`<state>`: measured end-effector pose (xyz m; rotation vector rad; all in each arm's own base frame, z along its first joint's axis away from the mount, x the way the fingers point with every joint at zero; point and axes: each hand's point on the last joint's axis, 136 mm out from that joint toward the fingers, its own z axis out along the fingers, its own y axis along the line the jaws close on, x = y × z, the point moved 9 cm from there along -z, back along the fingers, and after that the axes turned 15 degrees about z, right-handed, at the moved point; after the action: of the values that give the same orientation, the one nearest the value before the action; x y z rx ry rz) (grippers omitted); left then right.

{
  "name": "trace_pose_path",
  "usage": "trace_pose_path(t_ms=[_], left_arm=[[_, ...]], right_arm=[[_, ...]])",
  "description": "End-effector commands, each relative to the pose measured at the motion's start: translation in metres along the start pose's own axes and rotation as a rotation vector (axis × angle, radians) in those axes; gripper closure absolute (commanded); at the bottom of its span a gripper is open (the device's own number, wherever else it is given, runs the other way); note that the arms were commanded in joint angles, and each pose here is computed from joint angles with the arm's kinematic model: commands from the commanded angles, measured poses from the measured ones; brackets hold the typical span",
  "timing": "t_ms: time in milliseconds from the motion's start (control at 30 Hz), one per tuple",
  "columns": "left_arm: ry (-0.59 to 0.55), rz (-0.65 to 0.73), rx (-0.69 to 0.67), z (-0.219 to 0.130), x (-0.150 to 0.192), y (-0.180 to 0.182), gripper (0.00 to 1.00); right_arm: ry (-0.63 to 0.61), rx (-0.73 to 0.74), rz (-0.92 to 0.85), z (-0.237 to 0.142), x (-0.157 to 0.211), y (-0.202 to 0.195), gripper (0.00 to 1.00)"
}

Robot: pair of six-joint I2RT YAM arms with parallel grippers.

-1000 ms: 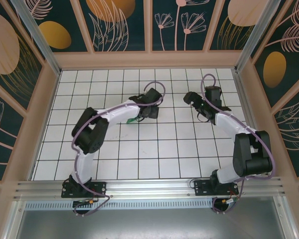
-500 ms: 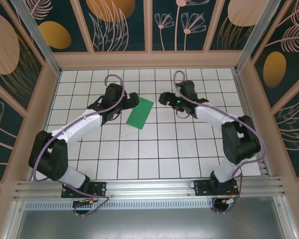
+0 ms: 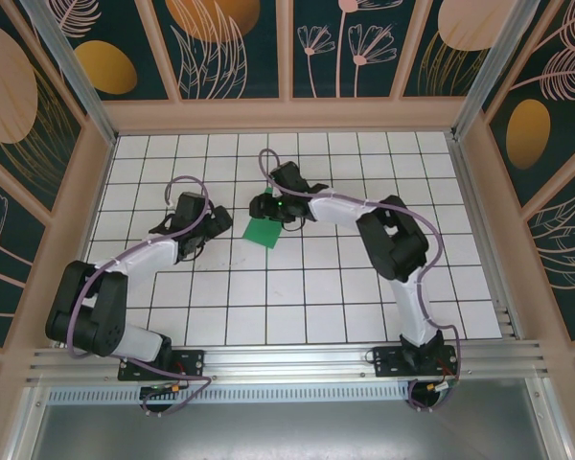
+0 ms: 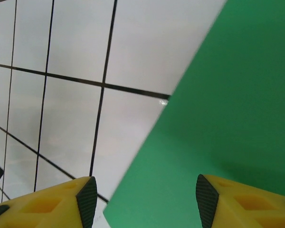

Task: Fold a paper plane with a square sheet of paper (pick it up from the middle)

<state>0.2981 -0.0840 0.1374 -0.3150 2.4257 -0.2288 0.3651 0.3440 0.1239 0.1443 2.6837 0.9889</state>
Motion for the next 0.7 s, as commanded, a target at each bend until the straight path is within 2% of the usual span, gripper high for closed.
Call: trace_pose_path(t_ms=[0,167,333,533,667], left_arm=[[-0.061,-0.049,0.023,-0.006,-0.008,0.001,0.02],[-0.065,-0.05,0.022,-0.007,-0.006,0.003,0.01],[-0.065,-0.035,0.052,-0.008,-0.008,0.0,0.02],[-0.052,-0.008,0.108,-0.007,-0.009,-0.006,0.02],[-0.033,0.003,0.177,-0.004,-0.009,-0.013,0.02]], right_arm=[[0.045,0.049,-0.018,0.016,0.006,0.007,0.4],[0.14,0.069,-0.065,0.038,0.014,0.0,0.41],[0.224,0.133,-0.147,0.038,0.028,-0.024,0.42],[0.314,0.18,-0.262,0.005,0.044,-0.066,0.43],[0.305,0.143,-0.296,-0.019,0.039,-0.07,0.43]])
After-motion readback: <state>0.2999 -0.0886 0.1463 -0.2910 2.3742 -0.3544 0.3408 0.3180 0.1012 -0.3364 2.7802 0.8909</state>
